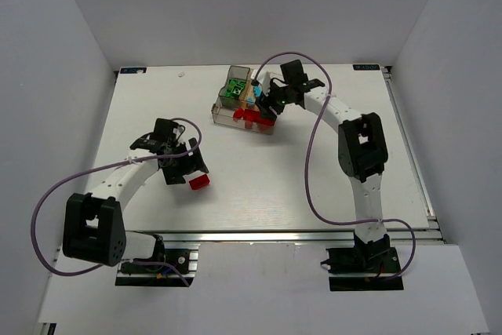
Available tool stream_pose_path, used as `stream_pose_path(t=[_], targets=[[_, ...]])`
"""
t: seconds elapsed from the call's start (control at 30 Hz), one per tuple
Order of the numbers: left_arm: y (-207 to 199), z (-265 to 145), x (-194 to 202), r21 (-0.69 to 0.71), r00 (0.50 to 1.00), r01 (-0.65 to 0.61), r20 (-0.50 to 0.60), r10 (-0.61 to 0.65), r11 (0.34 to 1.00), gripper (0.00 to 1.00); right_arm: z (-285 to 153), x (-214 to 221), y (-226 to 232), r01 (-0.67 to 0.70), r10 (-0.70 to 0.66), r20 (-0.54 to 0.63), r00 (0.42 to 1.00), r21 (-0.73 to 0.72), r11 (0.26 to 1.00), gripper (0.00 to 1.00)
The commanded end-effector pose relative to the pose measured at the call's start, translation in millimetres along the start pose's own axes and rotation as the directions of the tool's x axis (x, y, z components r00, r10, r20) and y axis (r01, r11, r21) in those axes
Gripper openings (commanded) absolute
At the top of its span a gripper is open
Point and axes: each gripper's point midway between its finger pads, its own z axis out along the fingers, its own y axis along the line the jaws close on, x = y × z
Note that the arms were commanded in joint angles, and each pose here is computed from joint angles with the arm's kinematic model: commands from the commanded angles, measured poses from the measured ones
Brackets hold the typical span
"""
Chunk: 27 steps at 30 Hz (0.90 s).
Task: Sort the legos into containers by color
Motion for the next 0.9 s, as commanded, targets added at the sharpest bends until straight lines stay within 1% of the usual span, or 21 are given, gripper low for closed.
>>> stream_pose_path(t=[0.0, 0.1, 0.17, 0.2, 0.27, 0.33, 0.37, 0.43, 0.47, 0.5, 0.53, 0.63, 0.67, 0.77, 0.8, 0.87], targets=[[2, 5, -1, -0.048, 1.000, -0.007, -0.017, 0.006, 0.999, 0.95, -36, -46, -8, 0.017, -0.022, 0.113, 0.993, 0.048, 0.999, 0.68], [-1, 13, -2, -0.068, 0.997, -0.062, -0.041, 0.059, 0.996, 0.96, -54, -52, 3, -0.014, 0.010, 0.154, 0.988, 0.027, 1.000, 0.70], [-8, 12, -9, -0.074, 0.992, -0.126, -0.024, 0.125, 0.989, 0.96, -62, -52, 6, -0.033, 0.029, 0.169, 0.985, 0.023, 0.999, 0.70], [-6, 12, -12, -0.079, 0.985, -0.172, -0.024, 0.170, 0.982, 0.96, -65, -53, 9, -0.032, 0.028, 0.178, 0.984, 0.020, 0.999, 0.70], [-16, 8, -18, -0.060, 0.967, -0.255, -0.003, 0.255, 0.965, 0.96, -74, -54, 15, -0.032, 0.028, 0.195, 0.980, 0.018, 0.999, 0.71], [-22, 1, -26, -0.050, 0.930, -0.364, 0.040, 0.366, 0.930, 0.96, -80, -54, 19, -0.034, 0.030, 0.205, 0.978, 0.017, 0.999, 0.71], [-24, -2, -27, -0.039, 0.897, -0.438, 0.053, 0.439, 0.898, 0.96, -83, -52, 18, -0.041, 0.036, 0.207, 0.978, 0.019, 0.999, 0.71], [-33, -10, -31, -0.015, 0.856, -0.507, 0.108, 0.506, 0.862, 0.96, -86, -51, 21, -0.045, 0.041, 0.213, 0.976, 0.017, 0.999, 0.71], [-31, -10, -31, -0.016, 0.827, -0.552, 0.113, 0.550, 0.833, 0.96, -88, -48, 19, -0.052, 0.047, 0.211, 0.976, 0.022, 0.998, 0.71], [-30, -11, -31, -0.017, 0.816, -0.569, 0.111, 0.567, 0.822, 0.95, -90, -48, 20, -0.054, 0.048, 0.213, 0.976, 0.023, 0.998, 0.71], [-30, -9, -28, -0.014, 0.787, -0.612, 0.090, 0.610, 0.791, 0.95, -90, -47, 20, -0.057, 0.051, 0.213, 0.976, 0.022, 0.998, 0.71], [-23, -3, -17, 0.000, 0.742, -0.670, 0.016, 0.670, 0.743, 0.94, -93, -43, 19, -0.080, 0.074, 0.212, 0.975, 0.021, 0.997, 0.71], [-22, 3, -12, 0.006, 0.711, -0.704, -0.013, 0.704, 0.711, 0.94, -93, -42, 20, -0.083, 0.077, 0.211, 0.974, 0.019, 0.996, 0.71], [-10, 11, -10, -0.036, 0.653, -0.757, -0.075, 0.753, 0.653, 0.94, -95, -41, 19, -0.087, 0.081, 0.213, 0.974, 0.020, 0.996, 0.71], [-7, 12, -13, -0.071, 0.638, -0.770, -0.090, 0.765, 0.634, 0.94, -97, -39, 19, -0.092, 0.085, 0.211, 0.974, 0.023, 0.996, 0.71], [-6, 18, -13, -0.075, 0.612, -0.790, -0.114, 0.782, 0.608, 0.93, -97, -38, 19, -0.095, 0.088, 0.210, 0.974, 0.023, 0.995, 0.71]])
